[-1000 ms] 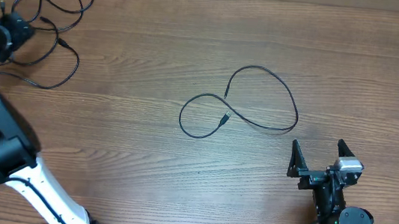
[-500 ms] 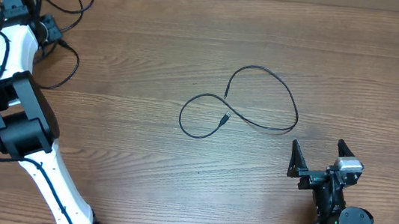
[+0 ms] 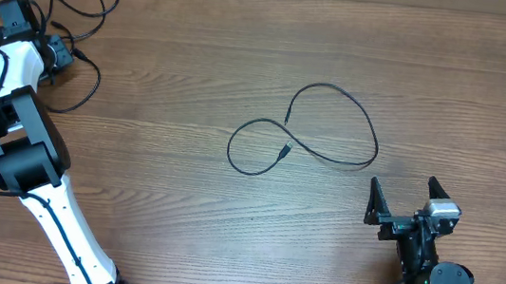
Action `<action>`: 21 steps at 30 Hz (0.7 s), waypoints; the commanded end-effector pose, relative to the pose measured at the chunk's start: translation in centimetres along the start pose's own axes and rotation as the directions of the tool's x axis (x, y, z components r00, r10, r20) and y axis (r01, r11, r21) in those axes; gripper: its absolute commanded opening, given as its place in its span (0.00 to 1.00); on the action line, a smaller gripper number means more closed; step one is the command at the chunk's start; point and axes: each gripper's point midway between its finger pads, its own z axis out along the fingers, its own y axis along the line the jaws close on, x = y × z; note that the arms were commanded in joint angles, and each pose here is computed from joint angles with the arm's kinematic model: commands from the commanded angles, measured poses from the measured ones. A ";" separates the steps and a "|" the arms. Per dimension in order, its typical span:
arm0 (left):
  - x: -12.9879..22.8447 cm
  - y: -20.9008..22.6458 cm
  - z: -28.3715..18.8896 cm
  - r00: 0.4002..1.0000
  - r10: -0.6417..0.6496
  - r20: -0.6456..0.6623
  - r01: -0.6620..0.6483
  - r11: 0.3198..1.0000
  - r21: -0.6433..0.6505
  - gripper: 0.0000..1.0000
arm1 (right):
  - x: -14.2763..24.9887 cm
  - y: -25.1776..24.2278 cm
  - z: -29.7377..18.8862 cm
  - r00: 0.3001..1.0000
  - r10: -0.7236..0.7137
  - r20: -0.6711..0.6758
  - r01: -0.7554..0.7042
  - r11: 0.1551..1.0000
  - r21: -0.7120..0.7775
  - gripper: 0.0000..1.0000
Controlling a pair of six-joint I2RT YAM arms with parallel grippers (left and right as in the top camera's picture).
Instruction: Untangle cables
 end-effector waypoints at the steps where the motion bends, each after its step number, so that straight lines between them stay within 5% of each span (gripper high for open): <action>1: 1.5 0.5 1.0 0.999 0.010 -0.048 -0.011 1.000 -0.019 0.04 | 0.3 0.1 0.0 1.000 -0.001 0.000 0.001 1.000 -0.006 1.00; 21: 10.2 7.1 -1.5 0.901 -0.042 -0.431 -0.015 0.992 -0.127 0.04 | 0.3 0.1 0.0 1.000 -0.001 0.000 0.001 1.000 -0.006 1.00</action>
